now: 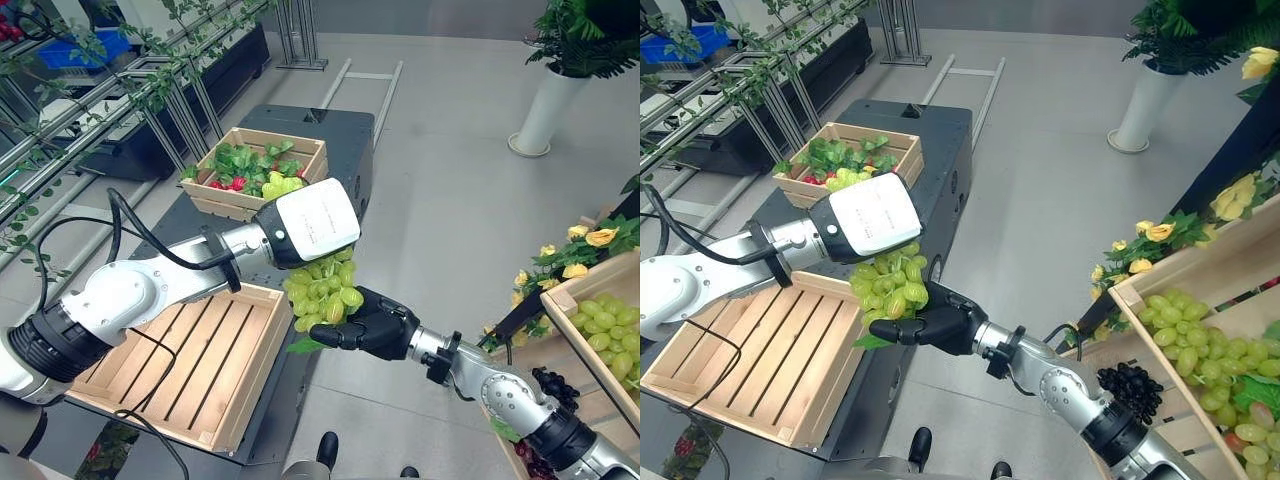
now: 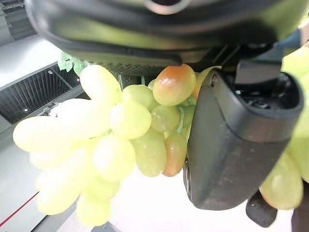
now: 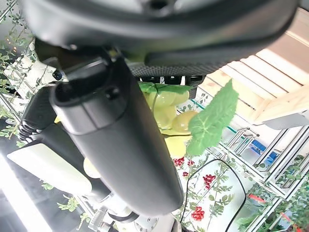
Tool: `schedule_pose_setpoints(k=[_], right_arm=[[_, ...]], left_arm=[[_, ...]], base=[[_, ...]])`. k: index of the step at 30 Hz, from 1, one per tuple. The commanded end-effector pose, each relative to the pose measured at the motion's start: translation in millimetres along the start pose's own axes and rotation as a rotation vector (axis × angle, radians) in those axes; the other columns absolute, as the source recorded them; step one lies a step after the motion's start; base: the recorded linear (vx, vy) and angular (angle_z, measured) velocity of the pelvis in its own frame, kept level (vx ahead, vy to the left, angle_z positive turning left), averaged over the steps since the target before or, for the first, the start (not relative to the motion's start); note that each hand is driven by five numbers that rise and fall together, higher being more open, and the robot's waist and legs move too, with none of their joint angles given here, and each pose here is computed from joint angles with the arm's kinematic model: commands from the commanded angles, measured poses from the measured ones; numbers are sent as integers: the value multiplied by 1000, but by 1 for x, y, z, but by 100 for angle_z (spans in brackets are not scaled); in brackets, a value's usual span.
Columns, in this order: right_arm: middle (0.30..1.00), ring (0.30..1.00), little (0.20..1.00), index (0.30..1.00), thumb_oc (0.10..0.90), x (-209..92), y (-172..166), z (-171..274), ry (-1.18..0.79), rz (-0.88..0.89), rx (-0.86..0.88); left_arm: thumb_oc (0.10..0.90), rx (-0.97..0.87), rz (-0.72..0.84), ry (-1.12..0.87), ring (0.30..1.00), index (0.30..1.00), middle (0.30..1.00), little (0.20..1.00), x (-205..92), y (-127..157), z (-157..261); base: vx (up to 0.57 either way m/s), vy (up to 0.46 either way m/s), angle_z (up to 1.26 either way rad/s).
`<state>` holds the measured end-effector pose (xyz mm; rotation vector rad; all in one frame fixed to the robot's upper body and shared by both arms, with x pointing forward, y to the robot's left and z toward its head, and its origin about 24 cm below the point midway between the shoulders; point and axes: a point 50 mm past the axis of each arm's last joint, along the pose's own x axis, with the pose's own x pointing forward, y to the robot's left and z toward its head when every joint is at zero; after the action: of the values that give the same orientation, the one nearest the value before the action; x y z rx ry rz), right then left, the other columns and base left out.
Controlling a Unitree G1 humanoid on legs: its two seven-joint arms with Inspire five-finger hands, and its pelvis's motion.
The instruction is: Pick up the fruits from the basket on one side to the basket on the other side
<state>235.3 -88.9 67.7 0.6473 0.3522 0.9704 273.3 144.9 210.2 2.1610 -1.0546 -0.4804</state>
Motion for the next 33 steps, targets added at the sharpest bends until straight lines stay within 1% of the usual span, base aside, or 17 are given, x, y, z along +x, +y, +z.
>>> schedule_pose_setpoints(k=[1, 8, 16, 17, 18, 19, 20, 21, 33], right_arm=[[900, 900, 900, 900, 800, 8, 27, 34, -310, 117, 86], [900, 900, 900, 900, 800, 11, 23, 28, -364, 6, 227], [900, 900, 900, 900, 800, 15, 23, 28, -397, -49, 294], [693, 693, 693, 693, 662, 15, 24, 28, -405, -54, 303], [693, 693, 693, 693, 662, 15, 24, 28, -405, -54, 303], [401, 401, 401, 401, 467, 15, 24, 29, -421, -57, 324], [401, 401, 401, 401, 467, 15, 24, 29, -424, -55, 328], [300, 300, 300, 300, 400, 16, 25, 29, -439, -55, 331], [300, 300, 300, 300, 400, 18, 23, 25, -399, -91, 301]], left_arm=[[400, 28, 71, 166, 300, 300, 300, 300, -7, 4, -26], [400, 10, 60, 155, 300, 300, 300, 300, -4, 0, -17], [400, -11, 44, 137, 300, 300, 300, 300, -1, -3, -10], [400, -16, 42, 132, 300, 300, 300, 300, -1, -4, -8], [400, -16, 42, 133, 300, 300, 300, 300, -1, -4, -8], [400, -17, 39, 125, 300, 300, 300, 300, -2, -4, -7], [400, -18, 39, 124, 300, 300, 300, 300, -2, -4, -6], [400, -19, 39, 116, 300, 300, 300, 300, -1, -4, -4], [400, -17, 61, 118, 300, 300, 300, 300, 0, -1, -3]], base=[[0, 0, 0], [-1, 1, 0], [-1, 0, 0], [0, 0, 0], [0, 0, 0], [0, 0, 0], [0, 0, 0], [0, 0, 0], [0, 0, 0]])
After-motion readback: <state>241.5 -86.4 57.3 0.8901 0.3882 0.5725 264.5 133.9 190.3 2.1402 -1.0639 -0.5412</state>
